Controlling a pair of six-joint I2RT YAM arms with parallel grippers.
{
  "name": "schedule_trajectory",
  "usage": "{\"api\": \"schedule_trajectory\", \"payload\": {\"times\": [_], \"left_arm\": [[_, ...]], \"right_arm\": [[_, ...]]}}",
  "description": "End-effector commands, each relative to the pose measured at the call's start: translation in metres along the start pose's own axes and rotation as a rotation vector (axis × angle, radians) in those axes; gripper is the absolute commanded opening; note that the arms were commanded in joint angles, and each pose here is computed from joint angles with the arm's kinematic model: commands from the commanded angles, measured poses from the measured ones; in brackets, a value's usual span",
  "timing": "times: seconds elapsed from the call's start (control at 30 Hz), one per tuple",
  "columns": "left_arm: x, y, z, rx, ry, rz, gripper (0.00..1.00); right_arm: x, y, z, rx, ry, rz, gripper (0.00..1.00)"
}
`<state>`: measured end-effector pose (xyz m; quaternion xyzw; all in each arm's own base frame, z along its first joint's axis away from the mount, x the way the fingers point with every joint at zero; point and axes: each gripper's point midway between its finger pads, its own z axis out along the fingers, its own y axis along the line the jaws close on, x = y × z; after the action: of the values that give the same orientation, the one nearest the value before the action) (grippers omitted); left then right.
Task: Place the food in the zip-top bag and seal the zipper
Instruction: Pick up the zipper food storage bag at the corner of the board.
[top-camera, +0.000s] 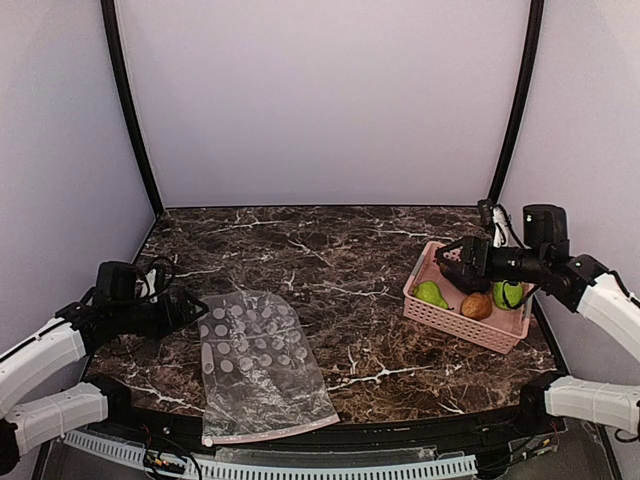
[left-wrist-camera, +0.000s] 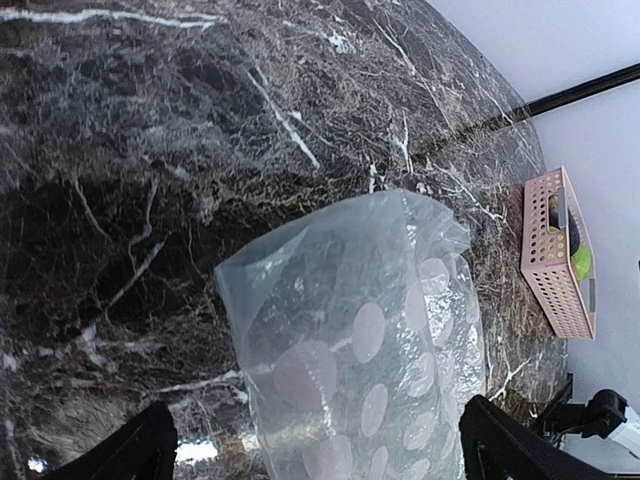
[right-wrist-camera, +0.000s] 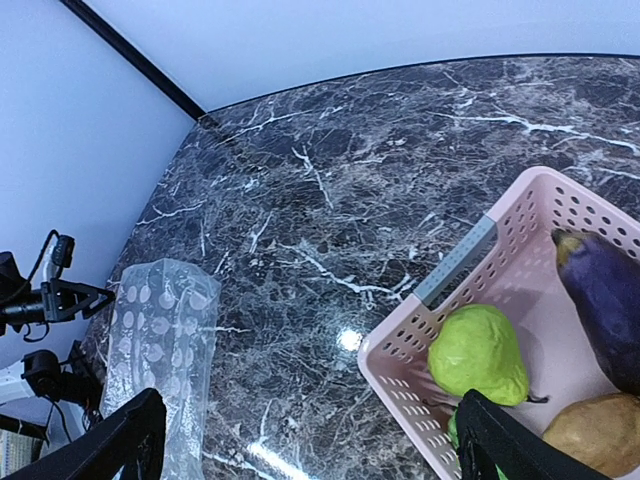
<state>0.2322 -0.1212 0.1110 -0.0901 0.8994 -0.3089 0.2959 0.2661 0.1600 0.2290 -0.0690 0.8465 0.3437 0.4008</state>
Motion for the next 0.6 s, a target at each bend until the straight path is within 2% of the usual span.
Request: {"api": "schedule_trajectory", "payload": {"times": [0.0, 0.23, 0.5, 0.57], "left_arm": [[0.023, 0.004, 0.008, 0.057, 0.024, -0.106, 1.00], [0.050, -0.001, 0.012, 0.116, 0.111, -0.110, 1.00], [0.064, -0.015, 0.018, 0.199, 0.181, -0.099, 0.71], [0.063, -0.019, 0.018, 0.207, 0.184, -0.091, 0.61]], "right_arm": [[-0.002, 0.016, 0.009, -0.061, -0.027, -0.013, 0.98], [0.003, 0.024, 0.018, -0.074, -0.011, -0.022, 0.99], [0.007, 0.034, 0.026, -0.099, 0.003, -0.036, 0.98], [0.008, 0.037, 0.027, -0.107, 0.009, -0.044, 0.98]]}}
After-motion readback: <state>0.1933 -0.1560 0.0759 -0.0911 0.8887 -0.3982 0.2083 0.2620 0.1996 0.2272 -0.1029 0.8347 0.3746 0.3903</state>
